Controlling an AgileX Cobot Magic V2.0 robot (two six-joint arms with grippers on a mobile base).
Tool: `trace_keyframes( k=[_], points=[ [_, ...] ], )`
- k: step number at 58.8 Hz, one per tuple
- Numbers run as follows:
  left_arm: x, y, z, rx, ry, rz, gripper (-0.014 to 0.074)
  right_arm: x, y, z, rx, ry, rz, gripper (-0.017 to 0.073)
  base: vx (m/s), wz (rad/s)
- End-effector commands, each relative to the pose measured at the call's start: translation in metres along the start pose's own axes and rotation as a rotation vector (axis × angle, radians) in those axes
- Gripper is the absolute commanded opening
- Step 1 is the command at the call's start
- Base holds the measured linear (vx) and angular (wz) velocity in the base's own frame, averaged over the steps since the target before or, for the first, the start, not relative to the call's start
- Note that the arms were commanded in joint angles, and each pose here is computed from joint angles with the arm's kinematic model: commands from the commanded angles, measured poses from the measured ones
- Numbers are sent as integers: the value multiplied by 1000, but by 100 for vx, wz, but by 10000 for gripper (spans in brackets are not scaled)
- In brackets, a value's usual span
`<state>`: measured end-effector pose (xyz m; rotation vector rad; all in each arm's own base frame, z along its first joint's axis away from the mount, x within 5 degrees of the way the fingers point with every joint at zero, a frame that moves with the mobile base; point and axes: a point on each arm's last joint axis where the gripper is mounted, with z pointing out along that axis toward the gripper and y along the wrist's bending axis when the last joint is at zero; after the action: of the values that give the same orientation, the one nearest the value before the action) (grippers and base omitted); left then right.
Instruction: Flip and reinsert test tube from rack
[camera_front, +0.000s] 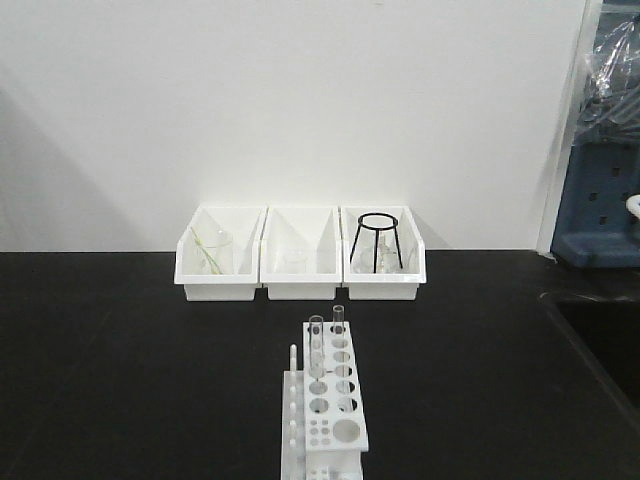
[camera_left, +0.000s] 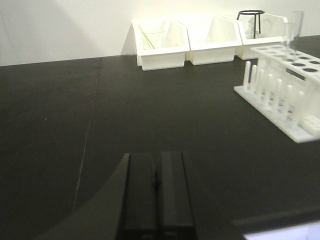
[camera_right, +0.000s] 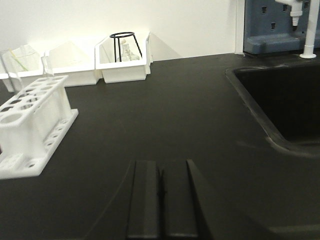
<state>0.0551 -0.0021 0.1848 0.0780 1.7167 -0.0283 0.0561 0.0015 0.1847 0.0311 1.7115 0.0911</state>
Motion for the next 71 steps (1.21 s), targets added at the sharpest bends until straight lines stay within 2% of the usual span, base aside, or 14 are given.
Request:
trace_keyframes(
  k=[1, 27, 55, 59, 63, 71],
  points=[
    [-9, -1, -1, 13, -91, -14, -6, -8, 2, -1, -18, -96, -20, -10, 33, 0],
    [-9, -1, -1, 13, -91, -14, -6, -8, 2, -1, -18, -97, -20, -10, 27, 1],
    [-9, -1, -1, 13, -91, -14, -6, -8, 2, -1, -20, -104, -20, -10, 6, 0],
    [-9, -1, -1, 13, -91, -14, -6, -13, 3, -2, -34, -156, 9, -10, 0, 0],
    [-9, -1, -1, 13, -91, -14, -6, -29, 5, -6, -61, -280, 39, -10, 0, 0],
    [-9, -1, -1, 13, -91, -14, -6, -92, 11, -32, -97, -546, 31, -10, 0, 0]
  ],
)
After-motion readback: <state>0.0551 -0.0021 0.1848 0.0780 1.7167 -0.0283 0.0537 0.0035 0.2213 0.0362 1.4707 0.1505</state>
